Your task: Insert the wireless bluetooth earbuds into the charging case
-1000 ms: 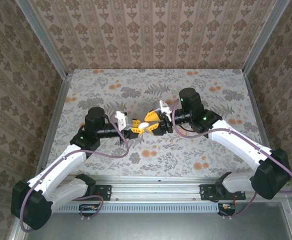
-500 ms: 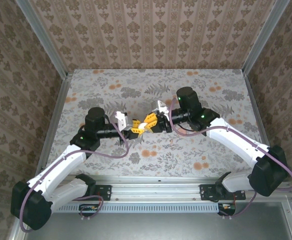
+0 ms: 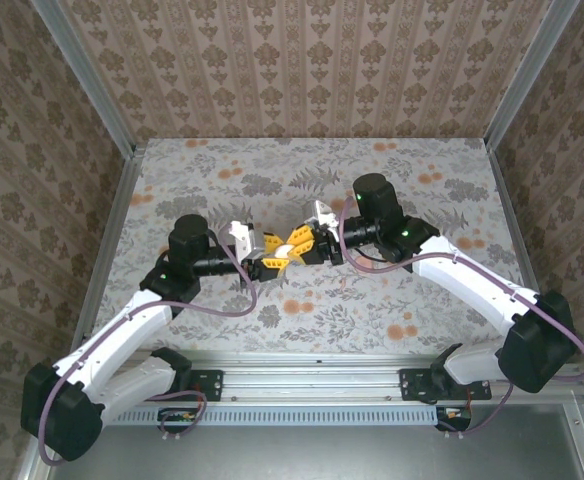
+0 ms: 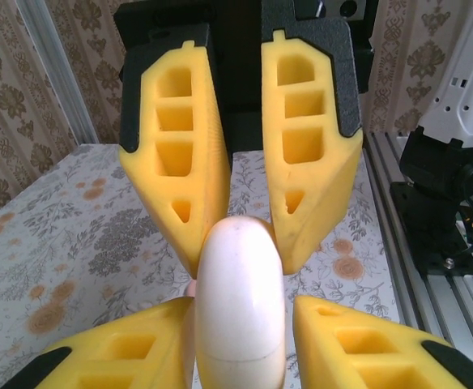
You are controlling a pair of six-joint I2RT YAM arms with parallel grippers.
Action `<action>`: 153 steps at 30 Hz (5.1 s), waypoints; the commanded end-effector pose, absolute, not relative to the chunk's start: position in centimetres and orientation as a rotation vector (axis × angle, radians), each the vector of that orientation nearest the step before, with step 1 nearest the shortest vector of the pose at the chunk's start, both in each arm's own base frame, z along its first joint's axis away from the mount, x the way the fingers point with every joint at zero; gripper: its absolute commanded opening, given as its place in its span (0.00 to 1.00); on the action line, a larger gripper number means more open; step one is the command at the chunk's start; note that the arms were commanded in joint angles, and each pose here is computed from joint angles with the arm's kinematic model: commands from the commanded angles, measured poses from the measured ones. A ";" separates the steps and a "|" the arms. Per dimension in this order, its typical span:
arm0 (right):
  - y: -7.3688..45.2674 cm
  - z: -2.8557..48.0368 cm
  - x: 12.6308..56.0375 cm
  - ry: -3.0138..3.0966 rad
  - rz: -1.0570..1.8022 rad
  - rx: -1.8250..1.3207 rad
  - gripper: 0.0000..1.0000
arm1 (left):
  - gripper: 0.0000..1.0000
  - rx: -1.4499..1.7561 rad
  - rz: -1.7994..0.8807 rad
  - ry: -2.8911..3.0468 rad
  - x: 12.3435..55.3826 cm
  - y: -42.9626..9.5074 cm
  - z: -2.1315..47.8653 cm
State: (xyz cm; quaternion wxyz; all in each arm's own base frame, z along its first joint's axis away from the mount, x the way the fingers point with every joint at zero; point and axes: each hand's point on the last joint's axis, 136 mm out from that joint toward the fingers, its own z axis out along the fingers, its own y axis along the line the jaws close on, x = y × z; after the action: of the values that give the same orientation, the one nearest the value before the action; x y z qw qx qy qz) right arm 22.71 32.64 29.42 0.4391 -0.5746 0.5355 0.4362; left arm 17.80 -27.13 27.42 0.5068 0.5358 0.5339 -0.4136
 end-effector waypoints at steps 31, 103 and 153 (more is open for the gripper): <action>32.3 30.8 22.0 1.267 1.104 -1.407 0.31 | 0.17 1.296 -1.004 1.255 17.4 -27.2 28.0; 25.1 18.3 36.1 2.568 0.538 -0.540 0.45 | 0.14 0.478 -0.607 1.703 29.4 -16.1 19.4; 31.7 4.2 44.3 2.828 0.226 -0.935 0.38 | 0.13 0.503 -0.527 1.780 30.4 -14.7 16.7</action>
State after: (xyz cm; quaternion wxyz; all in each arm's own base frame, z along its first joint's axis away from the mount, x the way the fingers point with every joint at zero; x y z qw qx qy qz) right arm 43.76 31.56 4.39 0.0677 -0.3043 0.9462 0.0865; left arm 29.83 -14.67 15.70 0.5640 0.2089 0.7661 -0.2267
